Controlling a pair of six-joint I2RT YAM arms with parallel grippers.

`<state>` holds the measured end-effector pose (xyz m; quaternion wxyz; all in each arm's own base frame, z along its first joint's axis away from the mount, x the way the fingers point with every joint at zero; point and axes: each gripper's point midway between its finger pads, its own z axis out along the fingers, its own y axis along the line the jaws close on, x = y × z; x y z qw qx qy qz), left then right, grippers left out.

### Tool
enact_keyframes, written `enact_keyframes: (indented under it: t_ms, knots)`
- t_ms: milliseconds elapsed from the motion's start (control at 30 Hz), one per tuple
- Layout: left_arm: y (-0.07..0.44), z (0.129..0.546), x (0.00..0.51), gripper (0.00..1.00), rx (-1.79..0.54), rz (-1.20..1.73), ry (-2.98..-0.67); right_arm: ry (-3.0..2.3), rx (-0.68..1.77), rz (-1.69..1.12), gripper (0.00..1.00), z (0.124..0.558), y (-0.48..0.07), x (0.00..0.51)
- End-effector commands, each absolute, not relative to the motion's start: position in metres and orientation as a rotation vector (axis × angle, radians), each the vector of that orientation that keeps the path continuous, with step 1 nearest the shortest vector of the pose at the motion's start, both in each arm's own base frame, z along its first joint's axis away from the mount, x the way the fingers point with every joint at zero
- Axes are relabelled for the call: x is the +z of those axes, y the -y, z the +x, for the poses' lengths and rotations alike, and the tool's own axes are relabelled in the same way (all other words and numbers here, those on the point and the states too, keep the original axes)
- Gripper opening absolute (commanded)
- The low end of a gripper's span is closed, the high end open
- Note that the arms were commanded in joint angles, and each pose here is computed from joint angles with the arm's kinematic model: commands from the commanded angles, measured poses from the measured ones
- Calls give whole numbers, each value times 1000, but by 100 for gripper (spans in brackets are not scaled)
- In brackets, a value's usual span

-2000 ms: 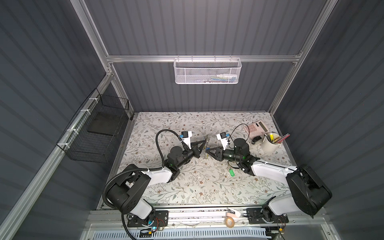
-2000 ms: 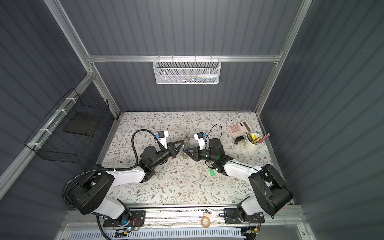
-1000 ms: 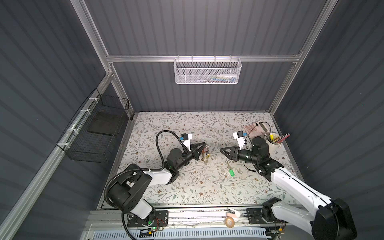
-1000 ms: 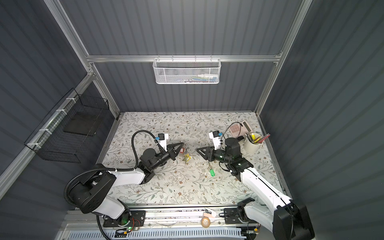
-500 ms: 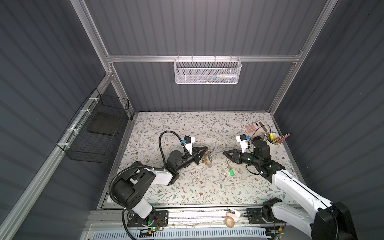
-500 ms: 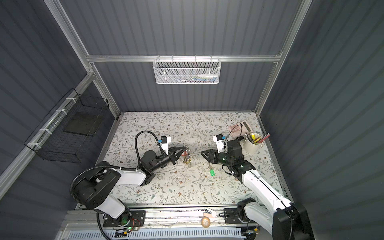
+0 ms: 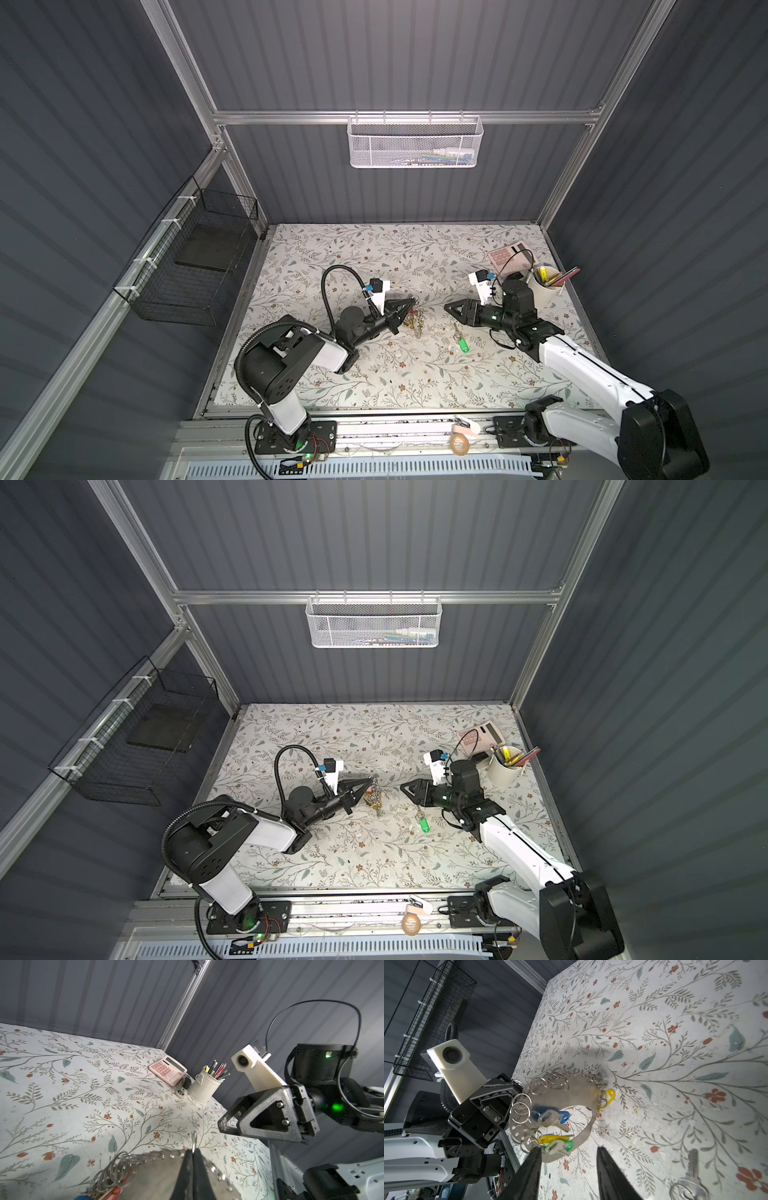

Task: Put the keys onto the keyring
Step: 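Move the right gripper over the green-tagged silver key on the table, then lower the right gripper and grasp the green-tagged key by its ring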

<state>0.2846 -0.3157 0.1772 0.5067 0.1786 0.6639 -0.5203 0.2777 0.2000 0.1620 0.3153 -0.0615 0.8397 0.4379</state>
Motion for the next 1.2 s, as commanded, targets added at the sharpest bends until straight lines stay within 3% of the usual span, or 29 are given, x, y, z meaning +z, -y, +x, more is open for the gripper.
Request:
enact_keyframes:
  t_ms: [0,500,1167]
  knots:
    - [308,295,175,0,-1130,427,-1632,-2245,1123,-146,46,280,-198,151]
    - [294,295,183,0,-871,472,-1712,-2431,921,-6,45,282,-174,114]
    - [303,277,201,0,-872,524,-1682,-2633,712,126,42,264,-147,61]
